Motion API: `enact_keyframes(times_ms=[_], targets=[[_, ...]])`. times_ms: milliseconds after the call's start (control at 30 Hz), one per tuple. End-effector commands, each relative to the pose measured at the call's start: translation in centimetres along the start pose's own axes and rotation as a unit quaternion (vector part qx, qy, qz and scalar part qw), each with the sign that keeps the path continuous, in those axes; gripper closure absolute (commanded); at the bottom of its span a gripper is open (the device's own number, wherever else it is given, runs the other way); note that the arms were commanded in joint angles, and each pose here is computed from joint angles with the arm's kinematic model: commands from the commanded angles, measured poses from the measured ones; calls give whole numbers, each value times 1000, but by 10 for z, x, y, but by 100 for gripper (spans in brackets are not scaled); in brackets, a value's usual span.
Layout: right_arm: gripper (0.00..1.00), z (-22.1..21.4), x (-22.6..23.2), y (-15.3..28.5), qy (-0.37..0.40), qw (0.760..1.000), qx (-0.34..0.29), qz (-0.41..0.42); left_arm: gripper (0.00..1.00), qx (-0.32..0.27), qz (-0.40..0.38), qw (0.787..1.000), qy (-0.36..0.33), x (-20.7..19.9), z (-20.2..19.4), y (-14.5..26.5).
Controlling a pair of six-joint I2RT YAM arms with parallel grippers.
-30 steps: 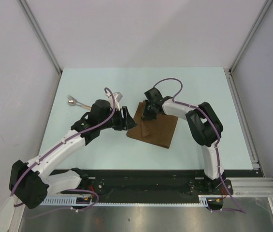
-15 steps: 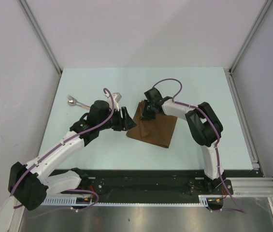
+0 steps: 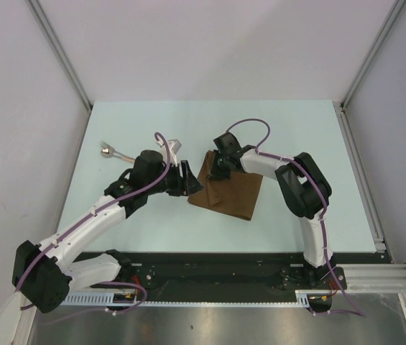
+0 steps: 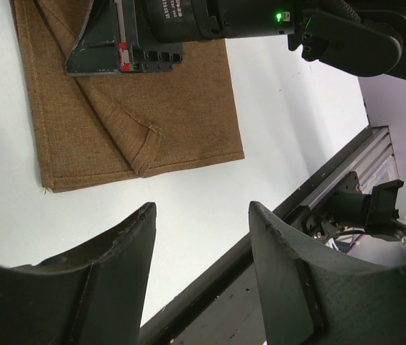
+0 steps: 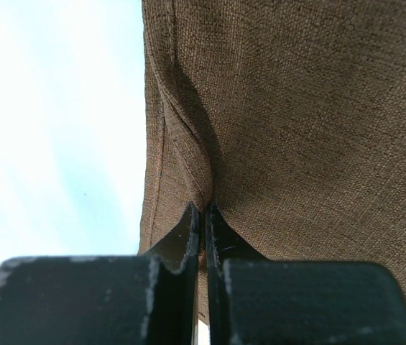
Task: Fold the napkin into a case and place the utensils inside
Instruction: Fold the rectangle-folded napkin at the center of the board.
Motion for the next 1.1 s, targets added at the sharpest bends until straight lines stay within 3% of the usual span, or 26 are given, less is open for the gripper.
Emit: enact_keyframes(times_ms=[0, 100, 267, 333, 367, 500, 567, 700, 767, 800, 933, 1067], targets=[[88, 7, 14, 6, -1, 999, -8, 31, 41, -14, -15, 1000, -10, -5, 5, 6], [61, 7, 22, 9, 12, 998, -2, 56, 41, -14, -14, 1000, -12, -5, 6, 7], [43, 12, 64, 73, 56, 980, -7, 190, 40, -19, -4, 1000, -16, -1, 10, 8], [29, 17, 52, 93, 39, 977, -4, 210, 40, -20, 1, 1000, -14, 1, 10, 9], [29, 10, 36, 107, 32, 978, -6, 206, 40, -21, 2, 1000, -13, 2, 11, 9], [30, 1, -21, 138, 22, 989, -35, 142, 40, -13, -14, 1000, -4, 3, 7, -1], [32, -9, -39, 144, 26, 991, -42, 123, 44, 28, -24, 999, 12, 5, -3, -17], [58, -47, -48, 149, 24, 986, -34, 160, 63, 76, -26, 996, 49, 13, -9, -53], [62, -66, -62, 142, 13, 988, -22, 153, 67, 113, -1, 992, 64, 26, -13, -76], [62, -70, -65, 142, 8, 988, -23, 155, 67, 119, 10, 991, 66, 31, -13, -82], [60, -86, -81, 141, 6, 988, -26, 150, 52, 120, 85, 988, 54, 58, -14, -97], [65, -92, -96, 138, 1, 989, -32, 147, 44, 130, 145, 981, 27, 78, -13, -101]])
Point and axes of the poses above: each gripper's point midway between its finger pads, its own y axis back along the fingers, its own x axis along the line the jaws close on, z = x × y, the point moved 5 cm from there along y, back along the fingers, and after that the axes turned 3 degrees about y, right-handed, at the moved point
